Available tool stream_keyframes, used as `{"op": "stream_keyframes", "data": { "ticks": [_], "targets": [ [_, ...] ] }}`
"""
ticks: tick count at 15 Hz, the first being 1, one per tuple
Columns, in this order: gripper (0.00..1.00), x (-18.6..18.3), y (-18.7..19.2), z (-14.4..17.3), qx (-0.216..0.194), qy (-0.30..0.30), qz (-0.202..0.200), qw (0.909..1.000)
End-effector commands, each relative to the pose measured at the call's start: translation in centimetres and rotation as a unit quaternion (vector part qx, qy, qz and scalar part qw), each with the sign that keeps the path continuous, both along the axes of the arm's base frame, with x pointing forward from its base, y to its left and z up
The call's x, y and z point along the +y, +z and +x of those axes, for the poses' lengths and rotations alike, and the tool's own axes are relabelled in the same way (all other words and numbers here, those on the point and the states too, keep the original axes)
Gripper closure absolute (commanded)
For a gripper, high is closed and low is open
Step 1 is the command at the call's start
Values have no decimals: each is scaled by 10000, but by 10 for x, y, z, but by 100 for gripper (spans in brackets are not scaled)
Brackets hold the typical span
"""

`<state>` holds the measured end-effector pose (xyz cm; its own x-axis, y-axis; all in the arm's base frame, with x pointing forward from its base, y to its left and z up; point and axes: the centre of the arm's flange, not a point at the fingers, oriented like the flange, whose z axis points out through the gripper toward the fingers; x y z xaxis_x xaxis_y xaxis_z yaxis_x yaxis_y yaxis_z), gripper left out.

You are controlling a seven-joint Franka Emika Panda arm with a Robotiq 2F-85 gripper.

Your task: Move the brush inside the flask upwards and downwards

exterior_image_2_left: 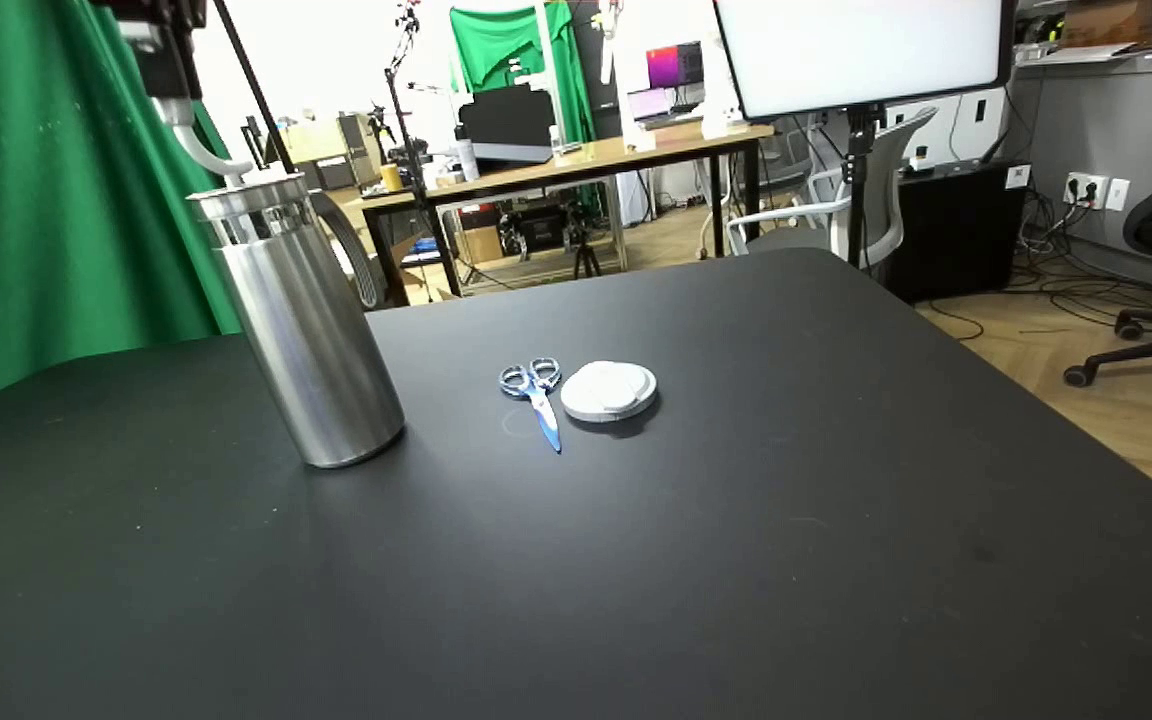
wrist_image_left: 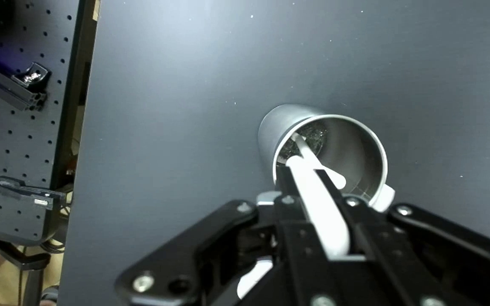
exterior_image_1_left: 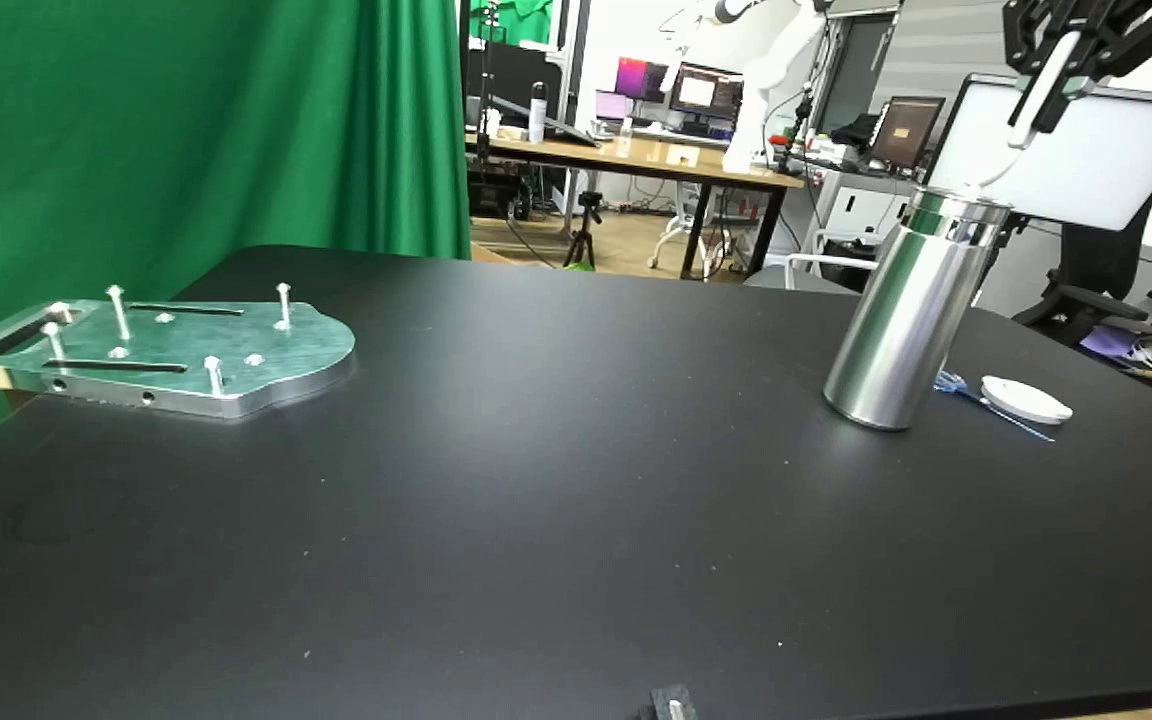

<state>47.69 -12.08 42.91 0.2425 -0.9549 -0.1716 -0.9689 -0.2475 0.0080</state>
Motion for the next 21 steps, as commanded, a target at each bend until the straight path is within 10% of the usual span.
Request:
{"op": "stream_keyframes", "data": {
  "ticks": [1,7,8,18,21],
  "targets": [
    [96,-11,-15,11,264,-176,78,9995],
    [96,-17,-30,14,431,-252,101,9987],
    [63,-17,-31,13,427,-265,88,9987],
    [1,-7,36,-14,-185,-105,-39,9998],
    [0,-10,34,-7,-248,-76,-51,9997]
  ]
}}
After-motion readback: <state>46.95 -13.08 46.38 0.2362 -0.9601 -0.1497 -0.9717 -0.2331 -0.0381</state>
